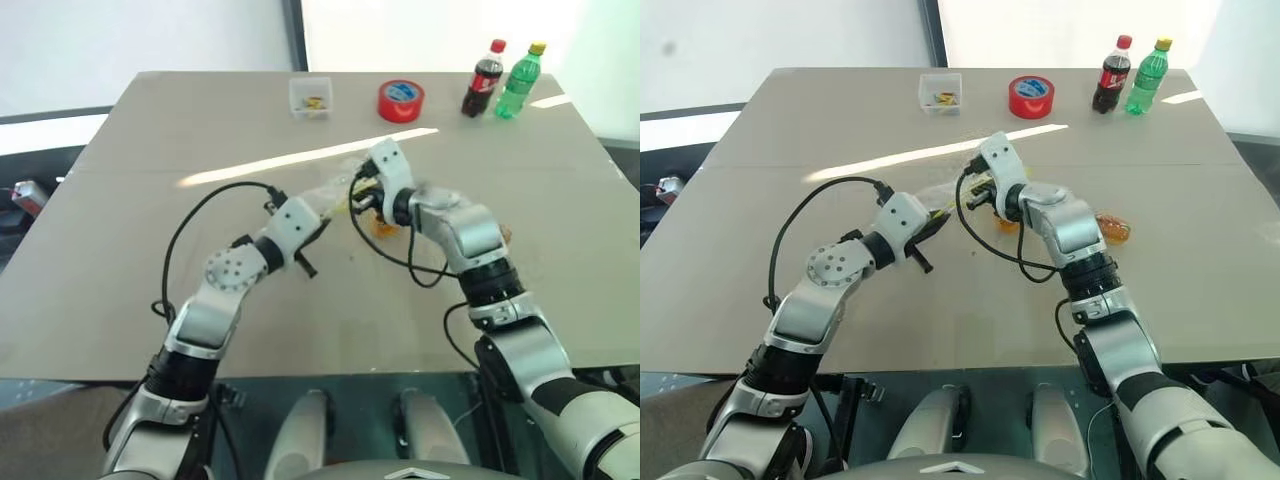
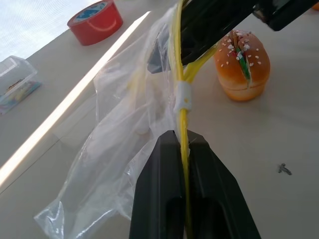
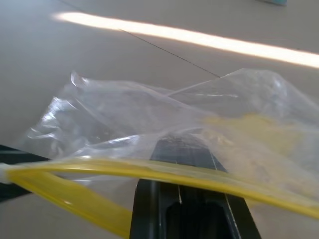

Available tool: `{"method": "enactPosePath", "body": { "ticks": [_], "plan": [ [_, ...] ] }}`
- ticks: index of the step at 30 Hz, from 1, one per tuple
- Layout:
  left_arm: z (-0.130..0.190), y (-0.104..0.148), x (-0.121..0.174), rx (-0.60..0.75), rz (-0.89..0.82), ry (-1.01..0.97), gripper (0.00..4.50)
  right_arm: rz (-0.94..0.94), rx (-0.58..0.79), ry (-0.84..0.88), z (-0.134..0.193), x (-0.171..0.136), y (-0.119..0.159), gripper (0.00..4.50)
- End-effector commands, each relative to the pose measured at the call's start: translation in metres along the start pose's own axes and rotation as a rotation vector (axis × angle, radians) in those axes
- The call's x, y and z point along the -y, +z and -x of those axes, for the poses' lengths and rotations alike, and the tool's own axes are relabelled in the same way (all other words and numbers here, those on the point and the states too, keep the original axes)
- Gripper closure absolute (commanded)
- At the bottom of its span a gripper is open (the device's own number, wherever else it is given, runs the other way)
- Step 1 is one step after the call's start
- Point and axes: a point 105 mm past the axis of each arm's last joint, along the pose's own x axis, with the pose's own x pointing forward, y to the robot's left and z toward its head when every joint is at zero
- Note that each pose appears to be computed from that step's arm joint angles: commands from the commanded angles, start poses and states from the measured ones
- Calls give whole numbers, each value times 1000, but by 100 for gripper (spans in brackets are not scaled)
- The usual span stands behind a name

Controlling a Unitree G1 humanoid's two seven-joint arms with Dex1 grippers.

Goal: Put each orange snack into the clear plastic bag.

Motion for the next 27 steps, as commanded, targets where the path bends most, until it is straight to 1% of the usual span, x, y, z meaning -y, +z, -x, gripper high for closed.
{"method": "enactPosePath", "body": {
  "ticks": [1, 3, 6, 7, 8, 9, 10, 11, 12, 13, 14, 15, 16, 17, 18, 19, 20, 27],
  "plan": [
    [6, 12, -7, 38, -67, 15, 450, 341, 58, 50, -9, -15, 0, 445],
    [6, 11, -9, 35, -70, 16, 450, 448, 76, 34, -14, -16, -4, 445],
    [7, 11, -10, 34, -80, 18, 450, 753, 103, 32, -19, -20, -6, 445],
    [7, 11, -10, 34, -81, 18, 450, 857, 110, 34, -20, -21, -7, 423],
    [8, 11, -10, 33, -84, 17, 450, 971, 119, 26, -20, -21, -7, 392],
    [8, 11, -10, 32, -85, 16, 450, 1054, 126, 18, -20, -20, -7, 373],
    [9, 11, -10, 31, -87, 17, 450, 1124, 136, 6, -20, -19, -5, 343],
    [9, 11, -10, 30, -88, 19, 450, 1173, 146, 1, -20, -18, -4, 296],
    [9, 11, -11, 29, -88, 21, 450, 1205, 154, -4, -20, -17, -3, 270],
    [9, 10, -11, 28, -87, 22, 450, 1232, 160, -7, -20, -16, -3, 223],
    [9, 10, -11, 28, -87, 23, 450, 1254, 167, -12, -20, -15, -2, 187],
    [9, 10, -10, 28, -85, 25, 450, 1273, 170, -19, -19, -14, -1, 131],
    [9, 9, -10, 27, -84, 26, 450, 1284, 173, -24, -19, -12, 0, 103],
    [9, 9, -10, 27, -82, 27, 450, 1291, 175, -31, -18, -10, 2, 98],
    [8, 9, -10, 26, -81, 28, 450, 1296, 177, -39, -17, -8, 4, 74],
    [8, 9, -10, 26, -79, 31, 450, 1298, 180, -45, -15, -7, 5, 30],
    [7, 9, -11, 26, -78, 33, 450, 1299, 181, -50, -14, -5, 7, 4],
    [5, 6, -13, 17, -65, 59, 450, 1305, 196, -80, 5, 5, 15, 4]
  ]
}}
